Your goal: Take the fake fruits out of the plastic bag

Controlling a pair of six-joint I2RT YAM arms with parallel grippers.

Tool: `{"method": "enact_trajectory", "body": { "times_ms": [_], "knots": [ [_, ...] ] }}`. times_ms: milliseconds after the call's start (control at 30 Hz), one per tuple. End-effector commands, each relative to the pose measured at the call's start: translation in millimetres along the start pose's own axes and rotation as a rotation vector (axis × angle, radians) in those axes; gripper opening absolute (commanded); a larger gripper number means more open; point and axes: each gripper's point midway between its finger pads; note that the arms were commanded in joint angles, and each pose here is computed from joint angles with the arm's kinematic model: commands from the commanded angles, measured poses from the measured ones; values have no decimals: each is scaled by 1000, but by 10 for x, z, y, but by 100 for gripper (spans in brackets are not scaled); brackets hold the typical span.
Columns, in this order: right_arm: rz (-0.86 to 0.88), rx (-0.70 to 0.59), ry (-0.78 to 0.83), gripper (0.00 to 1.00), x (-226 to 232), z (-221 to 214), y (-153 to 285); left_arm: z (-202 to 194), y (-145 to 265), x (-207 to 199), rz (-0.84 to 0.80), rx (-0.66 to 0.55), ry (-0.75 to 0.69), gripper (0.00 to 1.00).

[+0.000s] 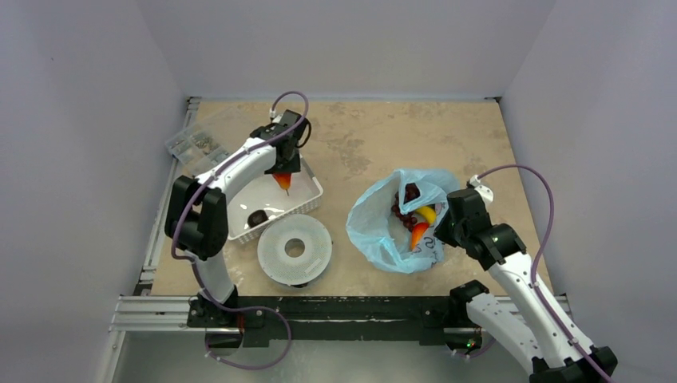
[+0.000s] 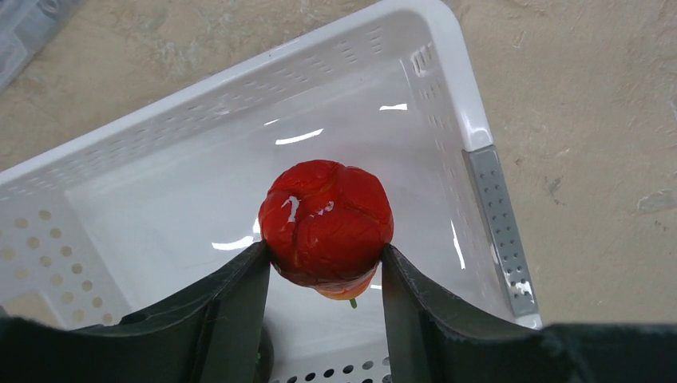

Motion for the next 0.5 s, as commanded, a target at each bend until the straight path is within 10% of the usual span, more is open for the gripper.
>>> {"method": "enact_trajectory", "body": {
  "times_ms": [0, 267, 467],
  "knots": [
    [-6, -9, -8, 0, 21, 53, -11, 159, -73, -145, -101, 35, 114, 0],
    [-6, 3, 0, 0, 31, 33, -34, 118, -296, -207, -157, 125, 124, 2],
    [3, 6, 4, 0, 43, 29, -31, 203, -274, -178, -177, 116, 150, 64]
  ]
}}
Point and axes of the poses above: each gripper's point midway between its finger pads, its own y axis back along the fingers, its own x axis along the line the jaws close on, z = x × y, and after that the axes turned 11 degrees about y, right-handed
